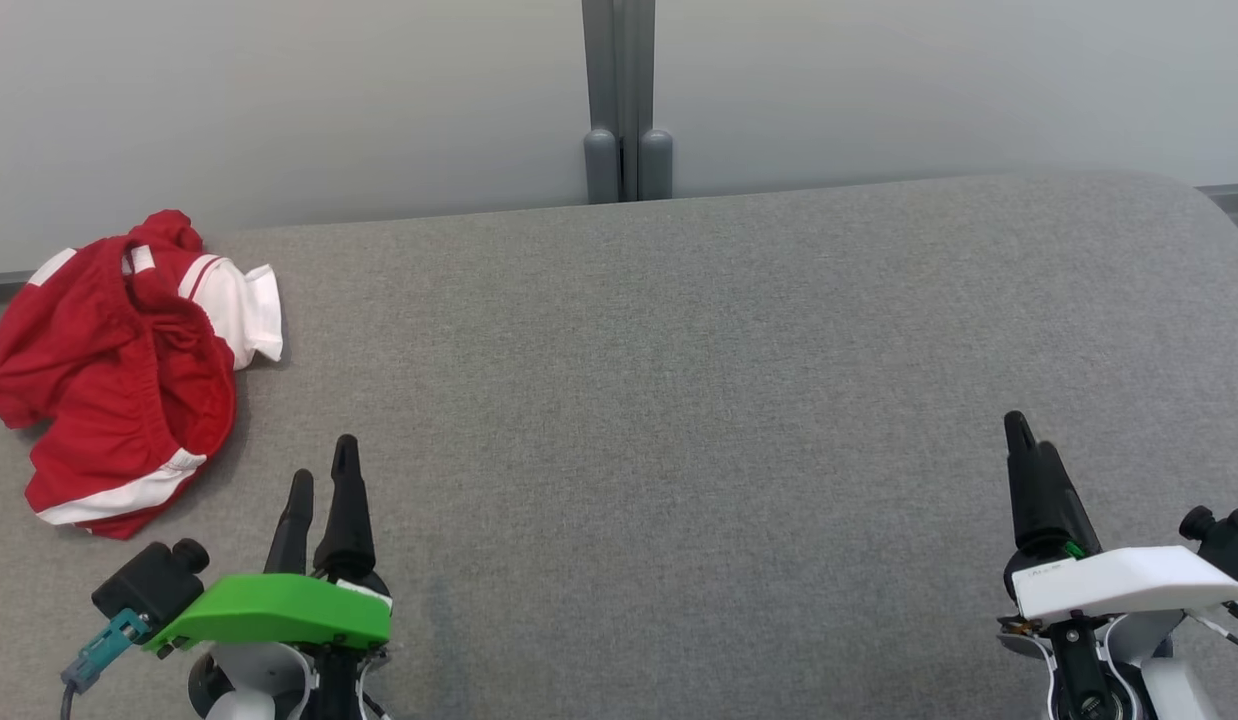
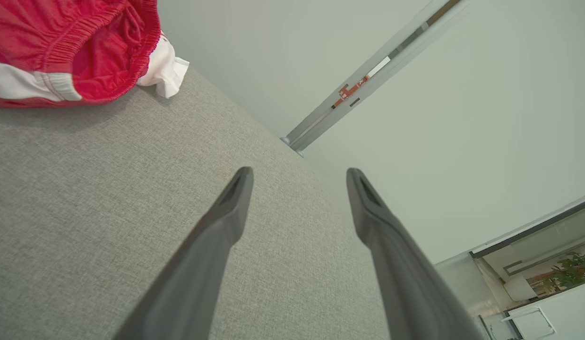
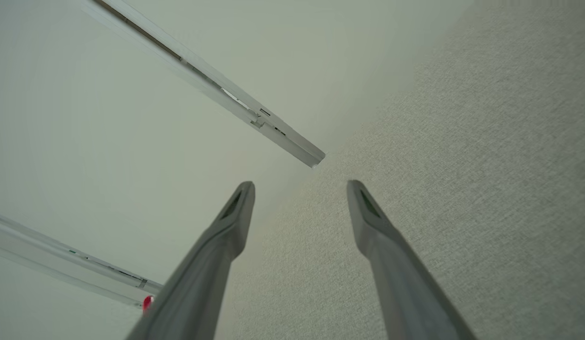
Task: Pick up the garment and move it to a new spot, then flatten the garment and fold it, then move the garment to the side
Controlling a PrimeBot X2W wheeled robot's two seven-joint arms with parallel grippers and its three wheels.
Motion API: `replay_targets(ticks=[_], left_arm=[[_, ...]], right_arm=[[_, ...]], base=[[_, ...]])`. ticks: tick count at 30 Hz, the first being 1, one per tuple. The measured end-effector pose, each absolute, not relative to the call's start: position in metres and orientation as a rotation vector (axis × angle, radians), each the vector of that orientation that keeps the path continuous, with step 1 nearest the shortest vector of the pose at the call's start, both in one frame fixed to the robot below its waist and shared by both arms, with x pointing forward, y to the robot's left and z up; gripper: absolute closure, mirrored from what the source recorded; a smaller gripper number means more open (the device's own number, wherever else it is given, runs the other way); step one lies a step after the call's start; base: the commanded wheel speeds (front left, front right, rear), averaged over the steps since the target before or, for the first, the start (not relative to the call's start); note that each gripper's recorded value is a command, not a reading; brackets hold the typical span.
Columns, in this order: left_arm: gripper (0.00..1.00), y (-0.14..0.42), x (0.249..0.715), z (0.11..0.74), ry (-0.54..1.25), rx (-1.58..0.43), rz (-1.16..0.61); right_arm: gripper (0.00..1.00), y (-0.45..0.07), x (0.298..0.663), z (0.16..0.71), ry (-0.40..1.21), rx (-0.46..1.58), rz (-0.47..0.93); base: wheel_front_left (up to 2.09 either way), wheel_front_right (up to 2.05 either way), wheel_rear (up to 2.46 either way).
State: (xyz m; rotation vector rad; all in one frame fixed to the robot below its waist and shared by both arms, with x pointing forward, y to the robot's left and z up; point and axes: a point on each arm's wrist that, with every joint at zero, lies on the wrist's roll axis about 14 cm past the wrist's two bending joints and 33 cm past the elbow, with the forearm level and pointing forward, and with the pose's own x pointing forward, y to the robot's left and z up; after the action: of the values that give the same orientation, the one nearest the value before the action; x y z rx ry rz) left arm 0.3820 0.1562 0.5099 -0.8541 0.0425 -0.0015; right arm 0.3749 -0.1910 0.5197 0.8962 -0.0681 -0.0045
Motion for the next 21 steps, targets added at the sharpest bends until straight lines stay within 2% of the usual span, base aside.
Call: replay_targets(ticks=[21], left_arm=[[0.00,0.1515,0.3743,0.5083,0.012,-0.528,-0.005]], right_arm=[[0.00,-0.1841,0.3699,0.5190,-0.077,0.601,0.018]], base=[[0.00,0.00,0.00]])
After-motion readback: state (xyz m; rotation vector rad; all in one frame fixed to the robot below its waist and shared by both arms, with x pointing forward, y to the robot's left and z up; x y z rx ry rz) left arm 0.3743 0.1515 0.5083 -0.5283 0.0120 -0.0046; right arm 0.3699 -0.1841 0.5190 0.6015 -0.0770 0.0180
